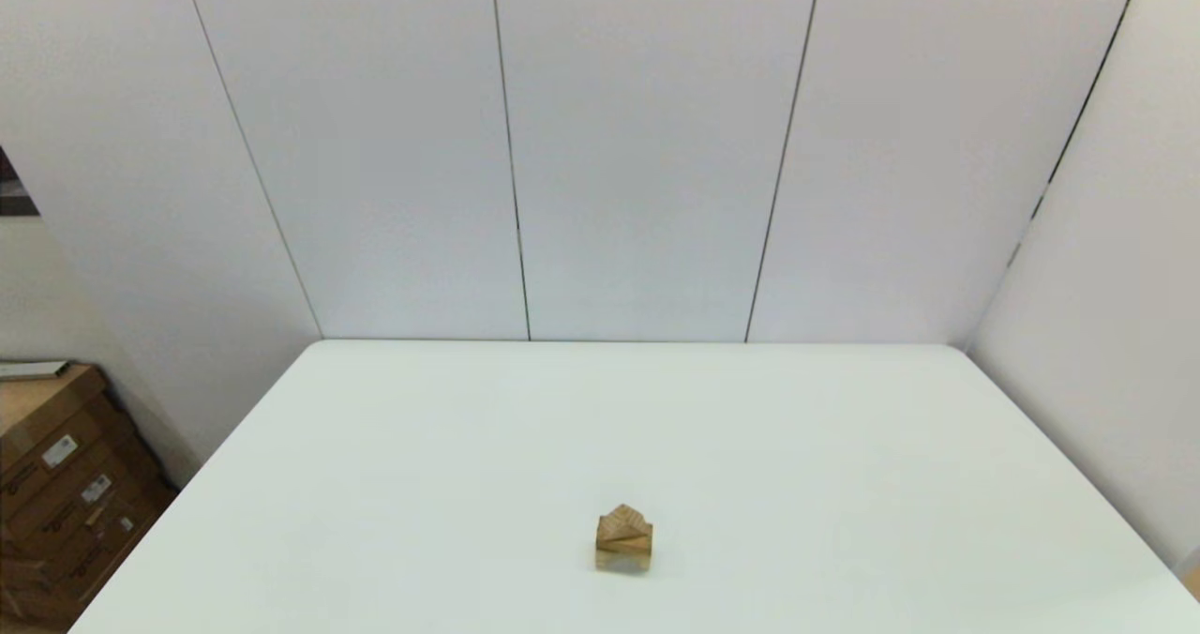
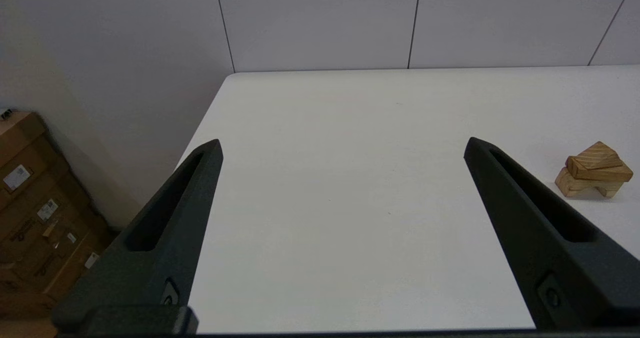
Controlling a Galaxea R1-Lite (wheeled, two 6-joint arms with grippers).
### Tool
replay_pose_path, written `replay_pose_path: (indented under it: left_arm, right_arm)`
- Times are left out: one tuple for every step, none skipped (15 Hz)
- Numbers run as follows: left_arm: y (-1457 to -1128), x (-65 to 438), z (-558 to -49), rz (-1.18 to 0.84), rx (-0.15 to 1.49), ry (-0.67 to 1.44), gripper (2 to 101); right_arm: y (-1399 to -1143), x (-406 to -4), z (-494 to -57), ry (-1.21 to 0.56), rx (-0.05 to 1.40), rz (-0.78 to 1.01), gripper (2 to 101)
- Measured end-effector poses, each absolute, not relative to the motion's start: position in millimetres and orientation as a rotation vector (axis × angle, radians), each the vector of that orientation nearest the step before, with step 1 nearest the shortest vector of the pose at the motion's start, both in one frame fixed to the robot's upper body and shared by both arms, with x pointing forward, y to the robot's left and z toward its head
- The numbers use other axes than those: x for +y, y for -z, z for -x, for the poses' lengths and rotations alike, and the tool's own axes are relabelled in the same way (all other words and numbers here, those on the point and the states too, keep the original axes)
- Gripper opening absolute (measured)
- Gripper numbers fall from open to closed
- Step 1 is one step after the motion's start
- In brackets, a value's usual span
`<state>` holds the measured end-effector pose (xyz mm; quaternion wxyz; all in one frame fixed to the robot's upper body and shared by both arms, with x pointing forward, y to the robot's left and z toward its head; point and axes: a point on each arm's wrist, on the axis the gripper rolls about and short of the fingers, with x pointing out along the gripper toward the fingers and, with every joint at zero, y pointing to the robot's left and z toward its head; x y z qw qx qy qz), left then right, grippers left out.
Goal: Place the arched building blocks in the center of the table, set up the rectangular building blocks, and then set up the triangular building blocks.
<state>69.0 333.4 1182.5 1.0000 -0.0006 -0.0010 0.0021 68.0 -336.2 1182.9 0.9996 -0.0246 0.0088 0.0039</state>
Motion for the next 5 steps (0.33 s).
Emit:
replay_pose_path:
  left_arm:
    - [-1182.5, 333.4, -69.0, 0.001, -0.002, -0.004, 97.7]
    - [-1182.5, 333.4, -69.0, 0.0, -0.002, -0.004, 97.7]
    - [-1182.5, 333.4, -69.0, 0.0, -0.002, -0.004, 97.7]
    - [-1182.5, 333.4, -69.0, 0.0, -0.002, -0.004, 97.7]
    - [-1182.5, 333.4, -69.0, 0.0, -0.002, -0.004, 97.7]
  right_arm:
    - [-1183.5, -336.3, -68.0, -0.007, 0.012, 0.038, 98.0]
    - [-1183.5, -336.3, -68.0, -0.006, 0.01, 0.025, 98.0]
    - [-1183.3, -336.3, -68.1, -0.005, 0.011, 0.018, 98.0]
    - [-1183.2, -336.3, -68.1, -0.005, 0.011, 0.016, 98.0]
    - [-1183.1, -336.3, -68.2, -0.005, 0.012, 0.015, 98.0]
